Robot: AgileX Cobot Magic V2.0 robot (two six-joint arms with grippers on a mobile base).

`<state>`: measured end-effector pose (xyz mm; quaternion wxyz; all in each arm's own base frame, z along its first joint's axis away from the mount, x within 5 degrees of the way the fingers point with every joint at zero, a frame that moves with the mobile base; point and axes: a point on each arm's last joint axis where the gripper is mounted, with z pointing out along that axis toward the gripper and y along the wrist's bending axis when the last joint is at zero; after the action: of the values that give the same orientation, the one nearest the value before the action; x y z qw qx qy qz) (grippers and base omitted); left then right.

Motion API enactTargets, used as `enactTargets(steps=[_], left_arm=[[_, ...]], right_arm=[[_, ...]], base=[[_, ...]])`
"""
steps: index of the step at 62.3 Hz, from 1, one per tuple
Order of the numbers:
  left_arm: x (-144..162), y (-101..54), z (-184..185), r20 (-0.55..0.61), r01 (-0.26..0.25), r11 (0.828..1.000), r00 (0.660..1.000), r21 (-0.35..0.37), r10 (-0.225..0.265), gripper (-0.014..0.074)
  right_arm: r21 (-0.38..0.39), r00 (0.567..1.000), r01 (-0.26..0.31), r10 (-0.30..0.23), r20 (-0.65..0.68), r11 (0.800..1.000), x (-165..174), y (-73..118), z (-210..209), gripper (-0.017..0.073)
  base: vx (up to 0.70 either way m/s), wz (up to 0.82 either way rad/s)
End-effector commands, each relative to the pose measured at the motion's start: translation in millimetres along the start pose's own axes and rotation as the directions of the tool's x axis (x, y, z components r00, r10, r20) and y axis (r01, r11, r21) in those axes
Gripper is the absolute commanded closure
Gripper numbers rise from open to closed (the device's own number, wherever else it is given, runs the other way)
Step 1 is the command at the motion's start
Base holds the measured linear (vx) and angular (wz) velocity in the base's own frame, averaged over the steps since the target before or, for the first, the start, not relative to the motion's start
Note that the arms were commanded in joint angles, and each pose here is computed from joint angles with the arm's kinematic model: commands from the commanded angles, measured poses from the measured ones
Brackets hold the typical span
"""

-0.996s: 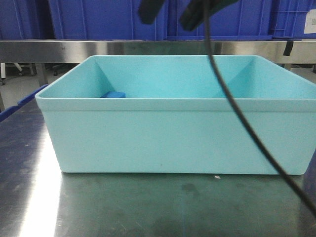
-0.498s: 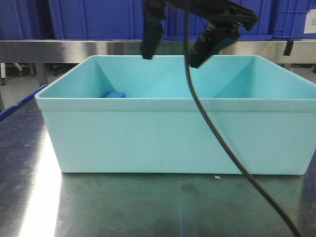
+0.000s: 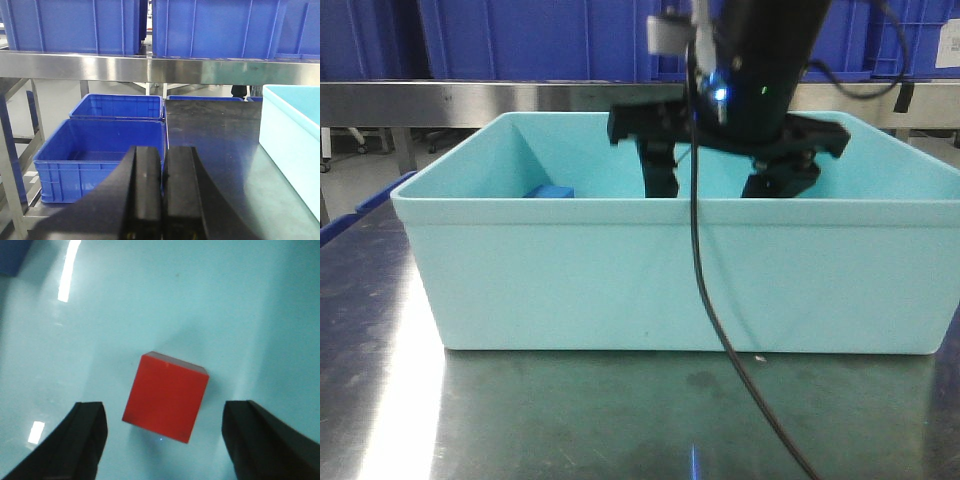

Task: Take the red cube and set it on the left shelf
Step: 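Lower the open right gripper into the teal bin over the red cube, then close the right gripper on the red cube and lift it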

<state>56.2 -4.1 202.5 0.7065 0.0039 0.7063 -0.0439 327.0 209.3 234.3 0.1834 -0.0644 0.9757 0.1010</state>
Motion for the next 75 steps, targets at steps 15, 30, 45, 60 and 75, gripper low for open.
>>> enactTargets(steps=[15,30,45,60,75], left_arm=[[-1,0.7,0,0.078,0.009,1.0,0.997,-0.003,-0.009,0.0492],[-1,0.7,0,0.078,0.009,1.0,0.997,-0.003,-0.009,0.0492],[-1,0.7,0,0.078,0.009,1.0,0.997,-0.003,-0.009,0.0492],[-1,0.7,0,0.078,0.009,1.0,0.997,-0.003,-0.009,0.0492],[-1,0.7,0,0.078,0.009,1.0,0.997,-0.003,-0.009,0.0492]], right_arm=[[-0.056,0.987,0.017,-0.008,0.162,0.998,-21,6.3,-7,-0.0029],[-0.047,0.988,0.02,-0.012,0.151,0.999,-20,5.5,-7,0.0152],[-0.042,0.99,0.019,-0.013,0.142,0.999,-20,5.3,-11,0.0394],[-0.067,0.968,0.089,-0.07,0.242,0.994,-29,9.6,-62,0.0401],[0.043,0.914,0.171,-0.175,0.366,0.984,-20,-7.9,-133,0.0401]], base=[[0.0,0.0],[0.0,0.0],[0.0,0.0],[0.0,0.0],[0.0,0.0]])
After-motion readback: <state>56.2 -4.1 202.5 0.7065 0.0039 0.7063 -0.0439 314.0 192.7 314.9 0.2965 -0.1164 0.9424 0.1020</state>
